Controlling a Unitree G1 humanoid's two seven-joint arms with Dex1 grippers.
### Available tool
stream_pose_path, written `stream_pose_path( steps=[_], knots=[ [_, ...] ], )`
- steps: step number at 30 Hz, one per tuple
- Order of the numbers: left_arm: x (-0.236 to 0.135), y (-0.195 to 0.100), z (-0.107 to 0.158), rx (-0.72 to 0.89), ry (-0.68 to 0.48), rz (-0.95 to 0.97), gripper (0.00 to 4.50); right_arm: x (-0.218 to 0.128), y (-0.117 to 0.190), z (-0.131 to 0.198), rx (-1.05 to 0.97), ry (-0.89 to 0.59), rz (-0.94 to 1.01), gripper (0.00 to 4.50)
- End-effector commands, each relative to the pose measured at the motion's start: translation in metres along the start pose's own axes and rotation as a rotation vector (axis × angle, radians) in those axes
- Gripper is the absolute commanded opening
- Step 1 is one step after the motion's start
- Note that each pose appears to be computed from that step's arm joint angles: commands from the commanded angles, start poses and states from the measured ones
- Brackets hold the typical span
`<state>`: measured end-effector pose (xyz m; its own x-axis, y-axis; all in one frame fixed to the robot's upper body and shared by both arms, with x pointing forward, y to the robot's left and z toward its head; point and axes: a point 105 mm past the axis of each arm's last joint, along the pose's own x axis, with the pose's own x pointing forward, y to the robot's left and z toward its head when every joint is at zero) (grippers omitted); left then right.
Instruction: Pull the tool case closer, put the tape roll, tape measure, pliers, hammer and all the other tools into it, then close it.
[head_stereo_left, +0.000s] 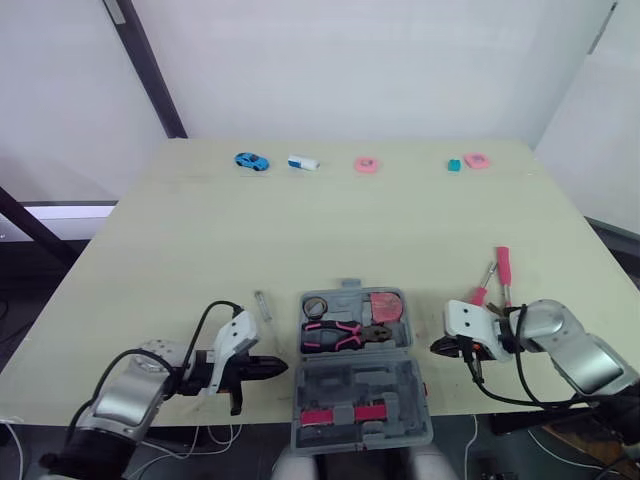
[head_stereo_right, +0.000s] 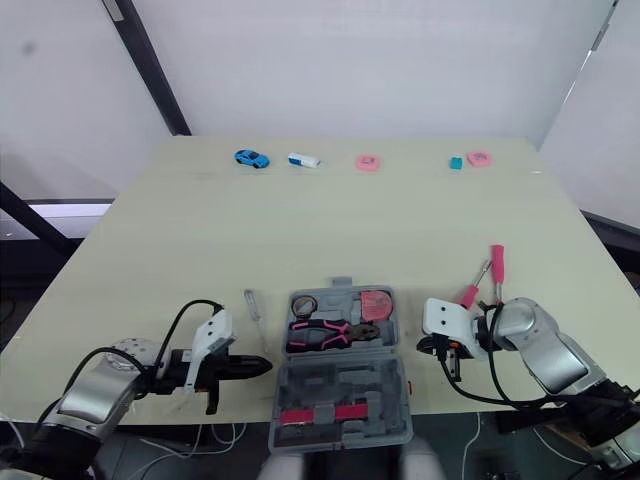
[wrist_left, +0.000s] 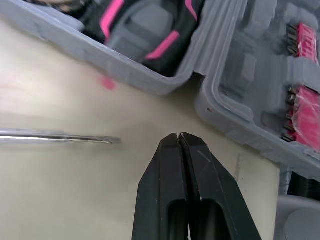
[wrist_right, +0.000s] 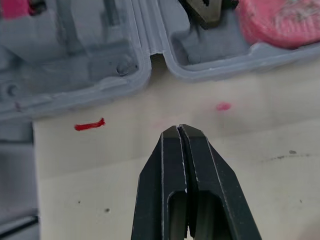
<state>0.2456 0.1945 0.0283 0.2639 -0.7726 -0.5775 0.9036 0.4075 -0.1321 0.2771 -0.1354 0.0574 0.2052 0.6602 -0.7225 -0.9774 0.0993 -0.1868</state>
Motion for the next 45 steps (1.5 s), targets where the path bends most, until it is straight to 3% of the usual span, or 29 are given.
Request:
stream_pose_path(
  steps=[1,8,22,45],
  knots=[
    [0.005,0.001,0.001,0.037,0.011,0.002,0.08,0.004,0.0,0.009,-0.038,0.013,0.02,0.0],
    [0.018,0.007,0.0,0.064,0.015,0.014,0.08,0.019,0.006,0.006,-0.073,0.086,0.061,0.0],
    [0.031,0.003,0.01,0.112,-0.015,-0.001,0.08,0.036,0.01,0.021,-0.121,0.067,0.092,0.0],
    [0.04,0.03,0.039,0.142,-0.014,0.027,0.08,0.034,-0.029,0.017,-0.082,0.097,-0.011,0.0]
  ],
)
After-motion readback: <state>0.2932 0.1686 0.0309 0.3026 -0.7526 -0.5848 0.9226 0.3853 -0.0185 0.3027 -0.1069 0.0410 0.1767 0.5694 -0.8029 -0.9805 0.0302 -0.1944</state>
